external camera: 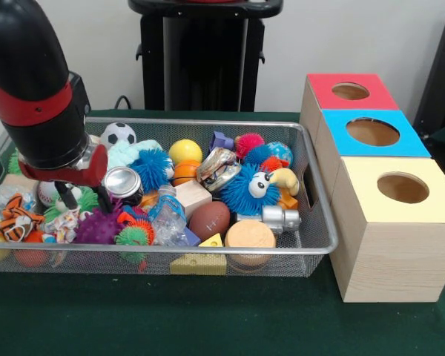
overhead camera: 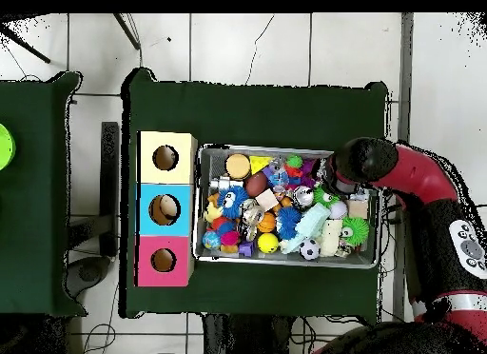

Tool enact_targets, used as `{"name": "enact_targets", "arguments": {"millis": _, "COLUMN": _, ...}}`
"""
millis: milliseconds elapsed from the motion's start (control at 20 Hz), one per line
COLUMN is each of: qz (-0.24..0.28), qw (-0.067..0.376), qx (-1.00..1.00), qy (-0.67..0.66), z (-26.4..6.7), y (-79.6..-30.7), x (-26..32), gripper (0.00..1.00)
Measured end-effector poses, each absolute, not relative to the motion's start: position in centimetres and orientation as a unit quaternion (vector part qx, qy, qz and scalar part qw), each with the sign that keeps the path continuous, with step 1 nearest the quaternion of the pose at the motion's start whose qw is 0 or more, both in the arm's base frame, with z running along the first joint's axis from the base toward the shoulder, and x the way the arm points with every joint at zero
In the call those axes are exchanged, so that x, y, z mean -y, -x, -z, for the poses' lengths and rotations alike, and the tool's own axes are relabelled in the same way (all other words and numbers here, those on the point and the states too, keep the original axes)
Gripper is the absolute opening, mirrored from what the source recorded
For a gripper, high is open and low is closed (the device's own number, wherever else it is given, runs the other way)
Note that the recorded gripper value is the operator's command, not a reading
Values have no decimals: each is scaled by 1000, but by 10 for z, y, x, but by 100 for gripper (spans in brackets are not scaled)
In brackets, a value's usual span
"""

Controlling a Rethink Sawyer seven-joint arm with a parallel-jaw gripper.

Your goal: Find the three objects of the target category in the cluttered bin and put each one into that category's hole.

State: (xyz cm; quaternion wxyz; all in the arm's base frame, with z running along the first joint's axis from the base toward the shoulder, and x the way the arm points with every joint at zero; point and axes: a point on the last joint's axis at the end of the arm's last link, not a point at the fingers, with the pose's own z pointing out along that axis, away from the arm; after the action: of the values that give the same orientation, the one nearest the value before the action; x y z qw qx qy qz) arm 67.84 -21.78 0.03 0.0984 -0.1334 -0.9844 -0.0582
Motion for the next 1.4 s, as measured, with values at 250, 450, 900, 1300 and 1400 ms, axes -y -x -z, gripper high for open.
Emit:
{"name": "enact_targets", "arguments": {"millis": 250, "qz": 55, "qw": 95, "qx": 985, "qy": 134, "z": -5, "y": -680, "x": 222, "gripper": 100}}
{"name": "enact_targets", "arguments": {"millis": 450, "qz": 50, "qw": 88, "qx": 985, "qy": 137, "z": -14, "y": -682, "x": 229, "gripper": 100}}
{"name": "enact_targets", "arguments": {"millis": 900, "qz": 38, "qw": 70, "qx": 986, "qy": 145, "z": -31, "y": -691, "x": 248, "gripper": 100}}
{"name": "enact_targets", "arguments": {"millis": 1300, "qz": 35, "qw": 66, "qx": 986, "qy": 146, "z": -34, "y": -693, "x": 251, "gripper": 100}}
{"name": "enact_targets", "arguments": {"millis": 1400, "qz": 32, "qw": 66, "qx": 987, "qy": 144, "z": -34, "y": -693, "x": 252, "gripper": 100}}
